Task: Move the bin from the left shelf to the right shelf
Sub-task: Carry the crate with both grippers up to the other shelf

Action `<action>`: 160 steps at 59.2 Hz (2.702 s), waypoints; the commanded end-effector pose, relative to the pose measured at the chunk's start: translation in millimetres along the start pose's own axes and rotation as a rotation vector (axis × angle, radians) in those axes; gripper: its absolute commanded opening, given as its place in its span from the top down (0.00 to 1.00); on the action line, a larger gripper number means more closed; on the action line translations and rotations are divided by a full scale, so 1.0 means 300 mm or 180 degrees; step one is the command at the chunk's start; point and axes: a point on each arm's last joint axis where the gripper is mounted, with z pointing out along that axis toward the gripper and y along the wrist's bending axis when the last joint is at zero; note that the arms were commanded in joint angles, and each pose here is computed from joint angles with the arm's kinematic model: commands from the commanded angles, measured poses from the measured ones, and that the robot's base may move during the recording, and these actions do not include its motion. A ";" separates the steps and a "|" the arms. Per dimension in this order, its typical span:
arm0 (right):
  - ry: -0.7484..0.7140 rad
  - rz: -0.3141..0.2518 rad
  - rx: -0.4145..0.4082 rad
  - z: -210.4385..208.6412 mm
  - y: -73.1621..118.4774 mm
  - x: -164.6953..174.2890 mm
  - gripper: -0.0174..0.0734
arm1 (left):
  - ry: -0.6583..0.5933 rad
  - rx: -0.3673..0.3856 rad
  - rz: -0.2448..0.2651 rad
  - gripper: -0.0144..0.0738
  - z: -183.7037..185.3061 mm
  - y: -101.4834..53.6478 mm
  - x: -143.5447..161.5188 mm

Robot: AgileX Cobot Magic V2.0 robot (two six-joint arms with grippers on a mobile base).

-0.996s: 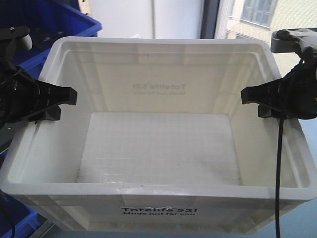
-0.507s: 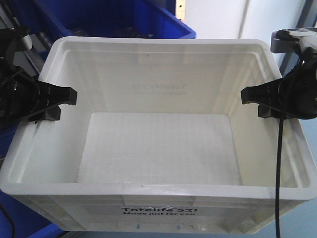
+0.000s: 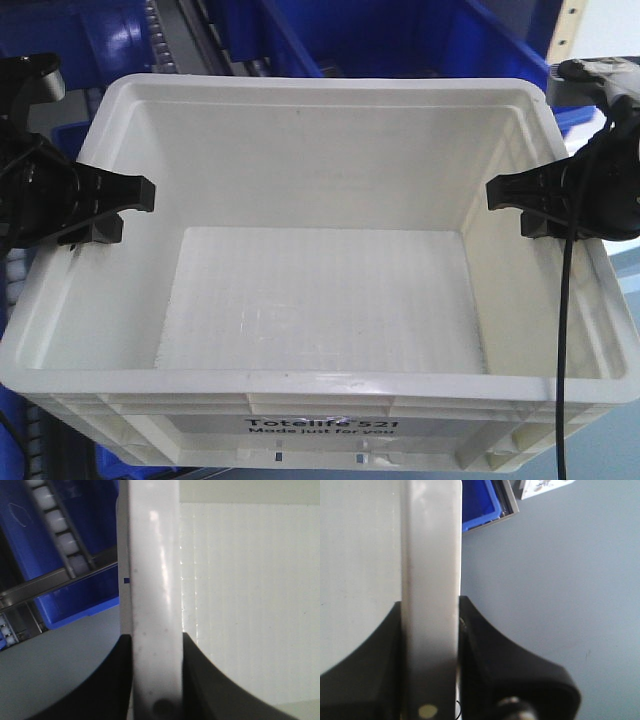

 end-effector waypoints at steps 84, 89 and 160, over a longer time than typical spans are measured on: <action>-0.0570 -0.0027 0.0019 -0.077 -0.017 -0.049 0.81 | -0.0437 0.0015 0.0123 0.84 -0.079 0.007 -0.028; -0.0570 -0.0027 0.0019 -0.077 -0.017 -0.049 0.81 | -0.0437 0.0015 0.0123 0.84 -0.079 0.007 -0.028; -0.0570 -0.0027 0.0019 -0.077 -0.017 -0.049 0.81 | -0.0437 0.0015 0.0123 0.84 -0.079 0.007 -0.028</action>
